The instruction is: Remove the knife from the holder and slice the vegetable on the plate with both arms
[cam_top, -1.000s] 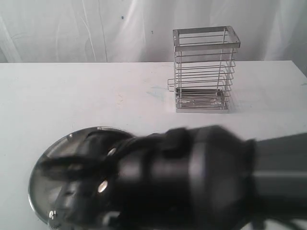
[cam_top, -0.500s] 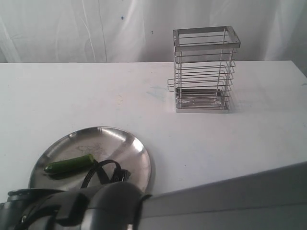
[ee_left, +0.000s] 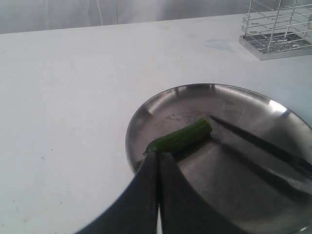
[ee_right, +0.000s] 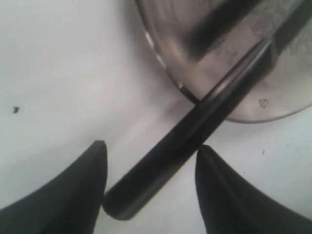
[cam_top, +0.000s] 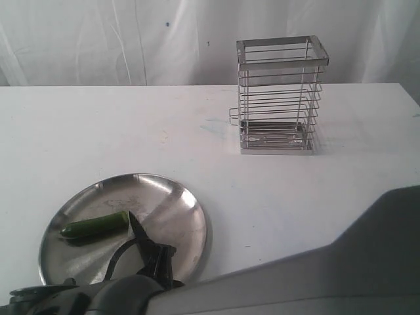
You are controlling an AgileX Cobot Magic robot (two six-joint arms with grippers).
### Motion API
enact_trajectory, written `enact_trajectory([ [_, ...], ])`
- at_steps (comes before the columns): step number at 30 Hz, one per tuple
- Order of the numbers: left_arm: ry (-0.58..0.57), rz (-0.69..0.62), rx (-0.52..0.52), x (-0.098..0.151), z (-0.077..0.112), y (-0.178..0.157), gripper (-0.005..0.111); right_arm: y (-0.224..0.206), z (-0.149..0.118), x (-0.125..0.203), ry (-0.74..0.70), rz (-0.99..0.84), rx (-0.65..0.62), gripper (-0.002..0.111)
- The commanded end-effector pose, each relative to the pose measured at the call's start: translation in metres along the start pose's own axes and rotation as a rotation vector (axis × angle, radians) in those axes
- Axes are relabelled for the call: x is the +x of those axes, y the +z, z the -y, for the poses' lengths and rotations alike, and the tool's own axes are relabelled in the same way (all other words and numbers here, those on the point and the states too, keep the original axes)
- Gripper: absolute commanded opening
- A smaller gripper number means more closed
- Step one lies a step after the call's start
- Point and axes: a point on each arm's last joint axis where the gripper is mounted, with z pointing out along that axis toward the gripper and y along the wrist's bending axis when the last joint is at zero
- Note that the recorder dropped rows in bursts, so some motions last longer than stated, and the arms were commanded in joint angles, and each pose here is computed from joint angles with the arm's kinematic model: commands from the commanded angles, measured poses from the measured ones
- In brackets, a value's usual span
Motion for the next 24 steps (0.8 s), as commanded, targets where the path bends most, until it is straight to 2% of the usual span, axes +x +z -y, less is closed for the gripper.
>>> enact_trajectory([
  [1, -0.008, 0.001, 0.009, 0.0007, 0.0006, 0.0, 0.0, 0.0016, 0.0048, -0.0019, 0.013, 0.006, 0.008, 0.05],
  [11, -0.008, 0.001, 0.009, 0.0007, 0.0006, 0.0, 0.0, 0.003, 0.01, -0.001, 0.02, -0.006, 0.032, 0.041],
  [19, -0.008, 0.001, 0.009, 0.0007, 0.0006, 0.0, 0.0, 0.0029, 0.0122, -0.0016, 0.011, 0.001, 0.057, 0.025],
  [24, -0.008, 0.001, 0.009, 0.0007, 0.0006, 0.0, 0.0, 0.0021, 0.0126, -0.0014, 0.012, 0.003, 0.056, 0.02],
])
